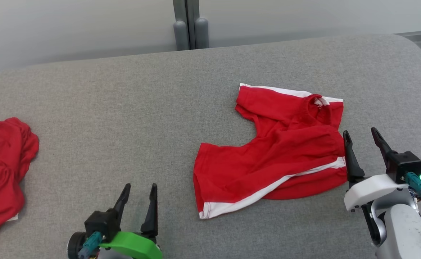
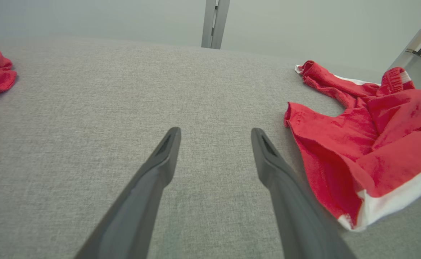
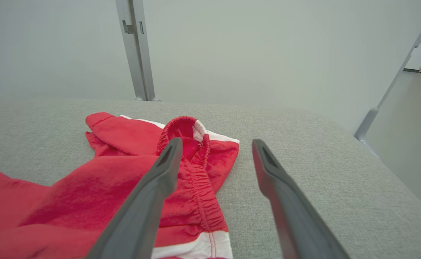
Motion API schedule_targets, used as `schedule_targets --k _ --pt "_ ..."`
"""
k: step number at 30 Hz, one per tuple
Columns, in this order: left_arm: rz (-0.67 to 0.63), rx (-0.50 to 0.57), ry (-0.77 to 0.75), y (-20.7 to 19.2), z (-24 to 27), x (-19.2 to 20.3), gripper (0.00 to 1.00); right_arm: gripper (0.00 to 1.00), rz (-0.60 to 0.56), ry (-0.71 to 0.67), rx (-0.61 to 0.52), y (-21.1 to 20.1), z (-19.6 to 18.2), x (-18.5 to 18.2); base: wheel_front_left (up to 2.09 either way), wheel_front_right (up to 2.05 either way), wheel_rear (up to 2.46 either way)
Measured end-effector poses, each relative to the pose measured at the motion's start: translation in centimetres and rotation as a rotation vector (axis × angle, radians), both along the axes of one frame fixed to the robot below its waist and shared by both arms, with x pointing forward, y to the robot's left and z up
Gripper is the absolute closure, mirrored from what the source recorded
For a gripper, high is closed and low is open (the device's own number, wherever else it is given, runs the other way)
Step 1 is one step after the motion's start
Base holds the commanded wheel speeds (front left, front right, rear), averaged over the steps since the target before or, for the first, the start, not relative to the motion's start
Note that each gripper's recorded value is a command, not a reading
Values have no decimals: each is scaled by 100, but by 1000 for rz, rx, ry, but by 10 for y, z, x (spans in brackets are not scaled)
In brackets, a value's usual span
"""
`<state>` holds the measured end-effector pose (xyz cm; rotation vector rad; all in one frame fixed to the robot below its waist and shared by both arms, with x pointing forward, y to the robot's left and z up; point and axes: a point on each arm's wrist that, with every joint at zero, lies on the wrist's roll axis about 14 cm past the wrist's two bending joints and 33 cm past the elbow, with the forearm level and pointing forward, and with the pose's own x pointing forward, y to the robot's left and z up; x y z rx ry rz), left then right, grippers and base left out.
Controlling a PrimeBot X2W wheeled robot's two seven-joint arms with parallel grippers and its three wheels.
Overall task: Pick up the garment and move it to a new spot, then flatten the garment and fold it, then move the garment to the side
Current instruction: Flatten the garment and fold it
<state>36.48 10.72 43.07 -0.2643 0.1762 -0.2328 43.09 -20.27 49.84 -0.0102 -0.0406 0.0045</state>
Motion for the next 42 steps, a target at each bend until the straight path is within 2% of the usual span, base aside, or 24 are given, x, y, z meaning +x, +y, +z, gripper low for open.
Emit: schedule_targets --k 4,12,16,23,25,26,27,28,29,37,42 --pt "-91 -64 -11 -34 8 0 0 0 12 -22 -1 5 5 1 0 0 0" --pt "-318 -144 81 -92 -6 -26 0 0 42 -12 15 15 -2 4 0 0 0" --pt "-379 -159 135 -103 -17 -35 0 0 44 2 14 16 -7 3 0 0 0" --pt "-412 -159 188 -108 -31 -34 0 0 42 22 14 14 -14 1 0 0 0" --pt "-419 -165 196 -110 -33 -32 10 0 37 27 14 12 -16 1 0 0 0" --pt "-421 -165 195 -111 -32 -30 35 0 36 30 14 12 -17 0 0 0 0" --pt "-421 -169 193 -111 -32 -27 53 0 34 33 13 11 -18 0 0 0 0" --pt "-420 -172 193 -111 -31 -25 88 0 32 35 14 10 -19 0 0 0 0" --pt "-411 -180 192 -110 -31 -22 100 0 31 37 14 10 -19 -1 0 0 0" --pt "-238 -173 155 -67 -27 11 100 0 38 52 24 13 -23 -3 0 0 0" --pt "-186 -130 137 -48 -26 17 100 0 69 63 44 24 -26 -7 0 0 0"
